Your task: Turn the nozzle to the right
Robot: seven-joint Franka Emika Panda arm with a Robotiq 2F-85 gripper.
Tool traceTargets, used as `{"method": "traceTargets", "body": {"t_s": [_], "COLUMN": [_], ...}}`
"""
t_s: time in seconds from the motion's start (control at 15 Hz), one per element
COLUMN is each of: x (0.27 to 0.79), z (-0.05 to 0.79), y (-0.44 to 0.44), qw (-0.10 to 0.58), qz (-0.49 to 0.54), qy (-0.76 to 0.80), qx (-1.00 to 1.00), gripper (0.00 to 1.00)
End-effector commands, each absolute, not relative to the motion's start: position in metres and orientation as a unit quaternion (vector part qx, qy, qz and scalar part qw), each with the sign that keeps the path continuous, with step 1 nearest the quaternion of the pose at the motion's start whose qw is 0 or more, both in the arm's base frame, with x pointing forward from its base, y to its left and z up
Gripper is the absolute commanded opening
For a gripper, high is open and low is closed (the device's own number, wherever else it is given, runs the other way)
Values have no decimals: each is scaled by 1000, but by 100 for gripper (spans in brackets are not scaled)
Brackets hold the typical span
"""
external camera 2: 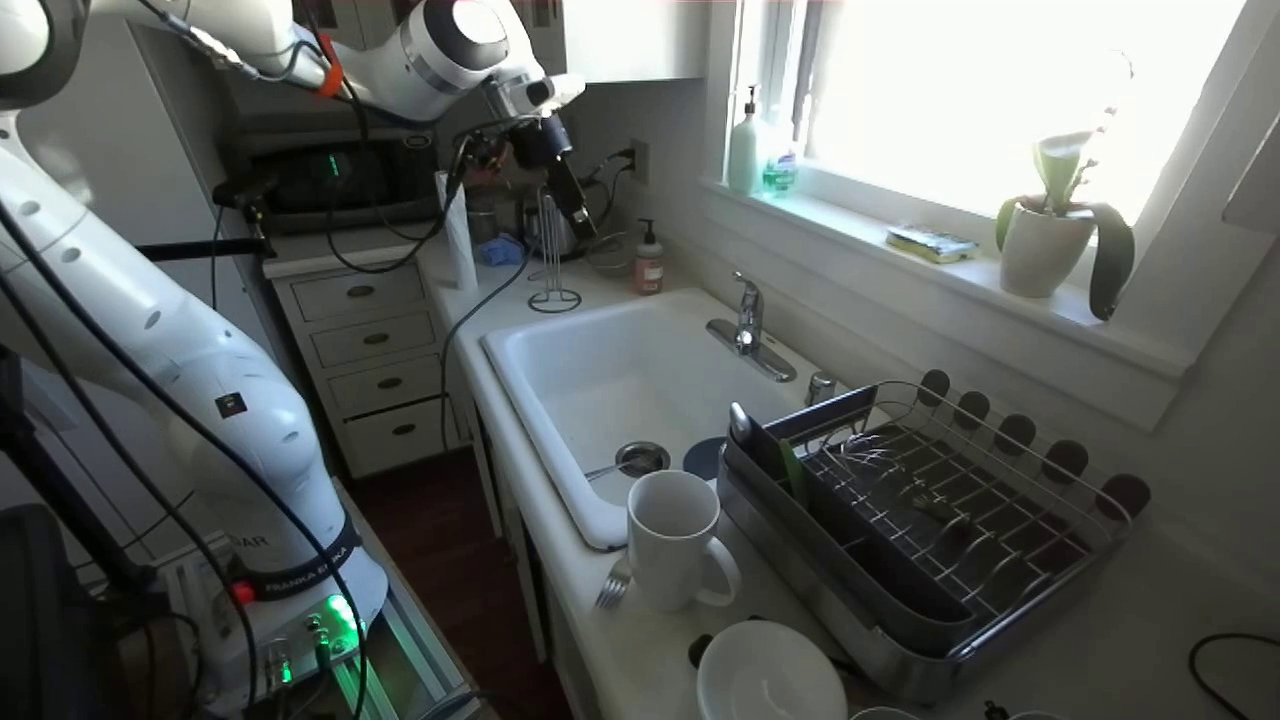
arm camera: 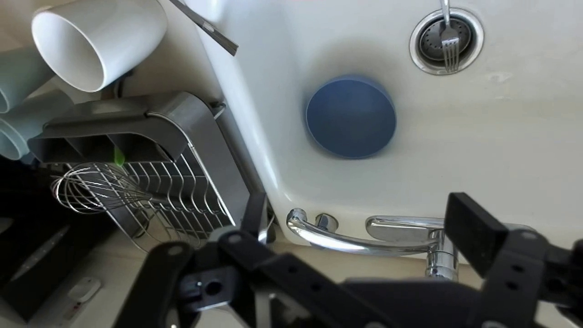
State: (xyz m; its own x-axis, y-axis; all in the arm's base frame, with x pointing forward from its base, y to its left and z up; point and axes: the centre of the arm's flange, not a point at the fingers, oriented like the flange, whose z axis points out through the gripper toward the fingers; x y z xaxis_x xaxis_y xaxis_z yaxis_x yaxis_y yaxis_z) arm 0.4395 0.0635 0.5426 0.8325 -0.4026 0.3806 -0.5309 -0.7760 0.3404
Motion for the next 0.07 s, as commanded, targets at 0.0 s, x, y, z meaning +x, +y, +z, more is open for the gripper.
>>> {"method": "traceTargets", "body": {"t_s": [0.0], "x": [439], "z": [542], "y": [63], "qw": [222], "qz": [144], "qy": [-250], "qx": [931], "gripper": [100]}}
